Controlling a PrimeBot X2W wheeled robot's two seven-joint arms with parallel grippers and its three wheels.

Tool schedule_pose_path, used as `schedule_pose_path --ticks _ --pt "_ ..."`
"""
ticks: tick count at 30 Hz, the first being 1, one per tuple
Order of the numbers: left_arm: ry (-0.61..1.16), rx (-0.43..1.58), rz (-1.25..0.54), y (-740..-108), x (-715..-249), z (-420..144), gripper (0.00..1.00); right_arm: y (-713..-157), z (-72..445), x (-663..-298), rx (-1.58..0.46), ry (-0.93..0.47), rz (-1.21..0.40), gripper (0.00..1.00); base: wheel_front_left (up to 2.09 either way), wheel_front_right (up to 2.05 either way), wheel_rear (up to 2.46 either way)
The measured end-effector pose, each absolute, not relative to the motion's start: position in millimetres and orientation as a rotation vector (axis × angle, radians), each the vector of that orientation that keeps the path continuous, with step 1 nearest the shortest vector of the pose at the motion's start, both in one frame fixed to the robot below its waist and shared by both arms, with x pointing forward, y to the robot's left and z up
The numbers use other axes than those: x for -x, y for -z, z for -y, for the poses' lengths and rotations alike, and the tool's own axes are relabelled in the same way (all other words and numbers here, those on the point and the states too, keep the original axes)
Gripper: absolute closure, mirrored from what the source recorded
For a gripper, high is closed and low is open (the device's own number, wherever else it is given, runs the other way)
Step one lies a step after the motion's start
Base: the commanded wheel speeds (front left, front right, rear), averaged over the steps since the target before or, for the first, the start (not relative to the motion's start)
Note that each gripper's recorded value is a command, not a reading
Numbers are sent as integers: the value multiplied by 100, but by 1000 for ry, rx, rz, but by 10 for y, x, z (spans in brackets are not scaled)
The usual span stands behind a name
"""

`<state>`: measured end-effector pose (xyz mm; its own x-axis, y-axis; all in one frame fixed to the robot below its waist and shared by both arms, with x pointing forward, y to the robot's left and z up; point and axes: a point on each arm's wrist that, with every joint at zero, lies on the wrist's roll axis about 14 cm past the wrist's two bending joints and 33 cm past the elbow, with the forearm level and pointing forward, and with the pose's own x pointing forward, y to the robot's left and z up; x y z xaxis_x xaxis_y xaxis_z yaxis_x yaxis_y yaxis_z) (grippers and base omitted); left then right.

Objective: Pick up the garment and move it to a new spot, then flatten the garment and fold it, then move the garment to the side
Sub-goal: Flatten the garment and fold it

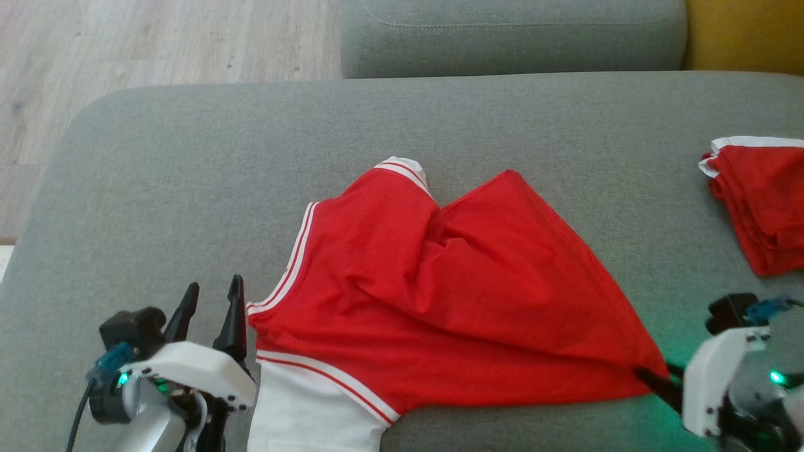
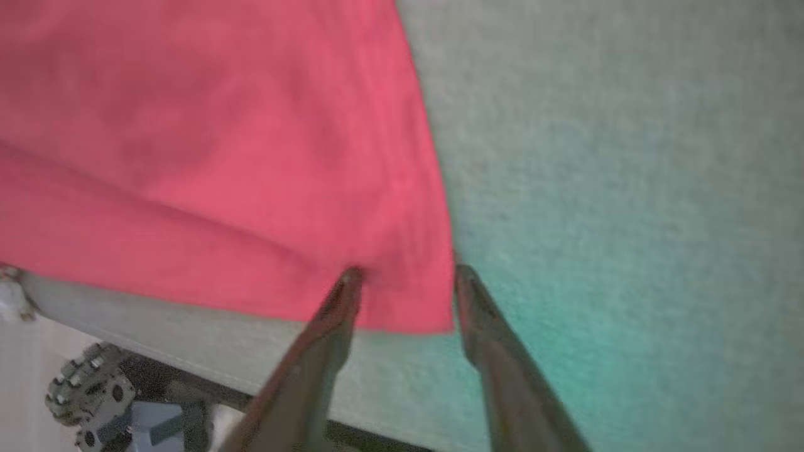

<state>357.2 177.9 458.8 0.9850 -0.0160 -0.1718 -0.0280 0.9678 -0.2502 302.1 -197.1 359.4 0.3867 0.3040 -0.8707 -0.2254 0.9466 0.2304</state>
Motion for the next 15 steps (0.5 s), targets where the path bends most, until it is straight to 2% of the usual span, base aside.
schedule_pose_path --ticks 3,8,11,15 --pt "-10 250 -182 -4560 -3559 -1802 0 -3765 1770 -3223 -123 -350 -985 0 0 0 0" --pt "57 248 -198 -4617 -3647 -1733 0 -4301 1761 -3697 -142 -293 -636 0 0 0 0" --pt "131 195 -215 -4773 -3877 -1727 0 -4568 1756 -3854 -174 -246 -450 0 0 0 0" --pt "280 145 -291 -5003 -4255 -1551 0 -4730 1710 -3909 -222 -200 -301 0 0 0 0"
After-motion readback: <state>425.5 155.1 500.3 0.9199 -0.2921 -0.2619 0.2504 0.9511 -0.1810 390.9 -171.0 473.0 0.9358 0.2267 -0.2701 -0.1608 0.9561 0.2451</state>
